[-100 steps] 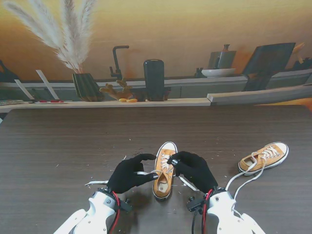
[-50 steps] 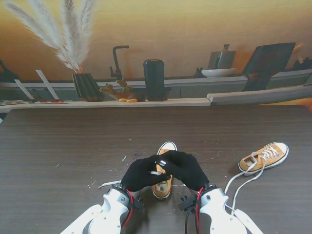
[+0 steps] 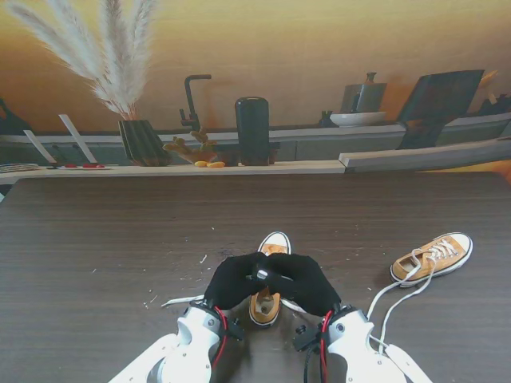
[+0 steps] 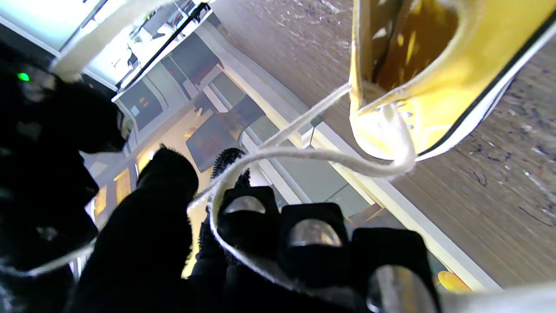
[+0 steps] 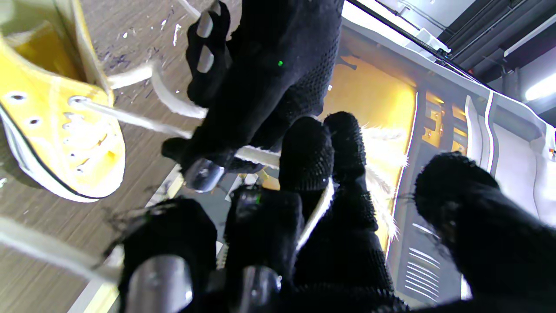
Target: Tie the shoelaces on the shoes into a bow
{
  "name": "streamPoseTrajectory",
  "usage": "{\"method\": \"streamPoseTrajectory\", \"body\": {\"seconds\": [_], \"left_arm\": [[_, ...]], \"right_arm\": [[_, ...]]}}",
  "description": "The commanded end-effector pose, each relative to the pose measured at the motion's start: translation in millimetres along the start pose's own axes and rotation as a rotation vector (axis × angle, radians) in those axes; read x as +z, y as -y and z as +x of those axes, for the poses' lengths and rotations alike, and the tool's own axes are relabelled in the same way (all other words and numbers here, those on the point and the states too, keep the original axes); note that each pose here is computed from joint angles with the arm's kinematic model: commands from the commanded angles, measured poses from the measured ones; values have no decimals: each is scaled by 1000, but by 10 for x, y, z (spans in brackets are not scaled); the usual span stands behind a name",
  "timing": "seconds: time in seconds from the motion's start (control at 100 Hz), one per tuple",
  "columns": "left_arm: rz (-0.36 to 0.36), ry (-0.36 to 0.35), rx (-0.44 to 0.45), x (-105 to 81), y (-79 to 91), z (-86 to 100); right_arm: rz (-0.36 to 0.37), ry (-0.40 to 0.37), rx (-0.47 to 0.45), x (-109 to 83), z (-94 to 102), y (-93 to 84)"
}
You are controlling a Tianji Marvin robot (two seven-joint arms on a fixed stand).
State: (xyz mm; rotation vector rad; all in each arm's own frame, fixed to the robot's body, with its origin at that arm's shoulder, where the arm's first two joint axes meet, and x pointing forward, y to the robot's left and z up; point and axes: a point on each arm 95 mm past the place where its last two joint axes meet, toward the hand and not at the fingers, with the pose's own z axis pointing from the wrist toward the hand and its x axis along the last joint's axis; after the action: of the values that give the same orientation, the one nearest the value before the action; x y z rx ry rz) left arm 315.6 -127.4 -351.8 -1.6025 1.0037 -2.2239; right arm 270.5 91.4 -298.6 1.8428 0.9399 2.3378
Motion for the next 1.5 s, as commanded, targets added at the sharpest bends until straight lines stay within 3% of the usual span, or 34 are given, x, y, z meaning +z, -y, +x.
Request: {"method": "streamPoseTrajectory", "body": {"seconds": [0.0, 0.38, 0.64, 0.76, 0.97, 1.23, 1.49], "left_arm": [[5, 1, -11, 15, 0, 69], [35, 26, -12, -11, 39, 81], [48, 29, -13, -20, 49, 82], [47, 28, -13, -25, 49, 80], [45, 28, -16, -40, 47, 80], [43, 28, -14, -60, 53, 76], [38, 27, -15, -86, 58, 71]], "right_arm": [[14, -5, -17, -32, 3, -5], [107, -1, -169, -128, -125, -117], [139, -10, -399, -111, -187, -180], [130, -7, -533, -104, -198, -207], [92, 38, -684, -95, -232, -197], [59, 117, -765, -108, -250, -136], [5, 146, -742, -76, -298, -50]]}}
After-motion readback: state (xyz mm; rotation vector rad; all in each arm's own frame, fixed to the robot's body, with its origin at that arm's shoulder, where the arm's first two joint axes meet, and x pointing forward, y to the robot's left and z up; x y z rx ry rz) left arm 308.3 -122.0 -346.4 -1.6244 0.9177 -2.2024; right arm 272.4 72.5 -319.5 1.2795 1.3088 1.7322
